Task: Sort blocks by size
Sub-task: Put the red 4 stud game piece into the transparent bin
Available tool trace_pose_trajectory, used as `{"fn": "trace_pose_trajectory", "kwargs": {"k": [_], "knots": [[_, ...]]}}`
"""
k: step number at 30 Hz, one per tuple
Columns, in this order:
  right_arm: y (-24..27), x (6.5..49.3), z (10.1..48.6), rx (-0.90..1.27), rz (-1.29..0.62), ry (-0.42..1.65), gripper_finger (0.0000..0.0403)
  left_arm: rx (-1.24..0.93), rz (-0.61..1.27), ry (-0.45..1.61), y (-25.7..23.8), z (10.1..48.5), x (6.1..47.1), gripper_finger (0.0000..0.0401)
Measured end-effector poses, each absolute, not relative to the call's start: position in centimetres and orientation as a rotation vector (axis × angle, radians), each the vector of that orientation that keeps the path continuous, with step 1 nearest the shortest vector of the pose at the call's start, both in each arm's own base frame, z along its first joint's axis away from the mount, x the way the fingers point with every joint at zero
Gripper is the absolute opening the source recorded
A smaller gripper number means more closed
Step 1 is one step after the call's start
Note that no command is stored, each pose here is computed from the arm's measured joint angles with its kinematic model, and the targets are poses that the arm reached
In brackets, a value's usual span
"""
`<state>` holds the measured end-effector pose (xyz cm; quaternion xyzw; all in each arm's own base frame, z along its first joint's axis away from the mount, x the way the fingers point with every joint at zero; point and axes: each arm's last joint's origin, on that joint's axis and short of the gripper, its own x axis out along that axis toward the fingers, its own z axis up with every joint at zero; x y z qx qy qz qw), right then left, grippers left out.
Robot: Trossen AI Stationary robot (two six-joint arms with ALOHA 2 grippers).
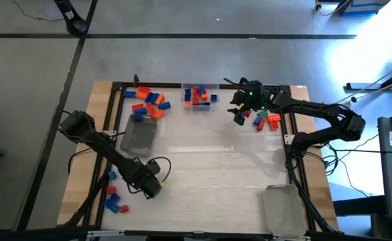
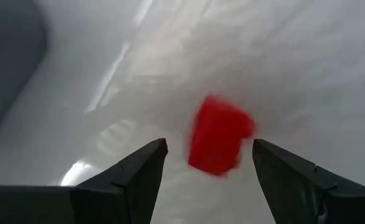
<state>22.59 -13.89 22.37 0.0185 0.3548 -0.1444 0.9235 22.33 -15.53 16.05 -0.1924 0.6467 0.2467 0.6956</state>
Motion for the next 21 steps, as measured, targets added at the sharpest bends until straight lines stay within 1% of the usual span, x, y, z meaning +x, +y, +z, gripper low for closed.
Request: {"fn": "trace_pose_trajectory", "kwargs": {"k": [3, 10, 12, 16, 18, 21], "knots": [[-13.9, 22.6, 22.4, 0.038, -0.296, 0.728, 0.0193, -0.417, 0.573, 1.453, -15.2, 15.5, 22.0, 0.0233], [-13.9, 22.6, 22.4, 0.039, -0.296, 0.729, 0.0193, -0.363, 0.545, 1.469, -14.6, 15.2, 22.0, 0.0233], [-13.9, 22.6, 22.4, 0.038, -0.296, 0.729, 0.0193, -0.357, 0.537, 1.477, -14.4, 15.7, 22.0, 0.0233], [-13.9, 22.6, 22.4, 0.047, -0.299, 0.728, 0.0193, -0.366, 0.553, 1.427, -13.8, 17.6, 21.9, 0.0233], [-13.9, 22.6, 22.4, 0.047, -0.299, 0.727, 0.0193, -0.354, 0.571, 1.409, -13.6, 17.9, 21.6, 0.0233], [-13.9, 22.6, 22.4, 0.047, -0.299, 0.728, 0.0193, -0.399, 0.591, 1.377, -13.5, 17.9, 21.6, 0.0233]]}}
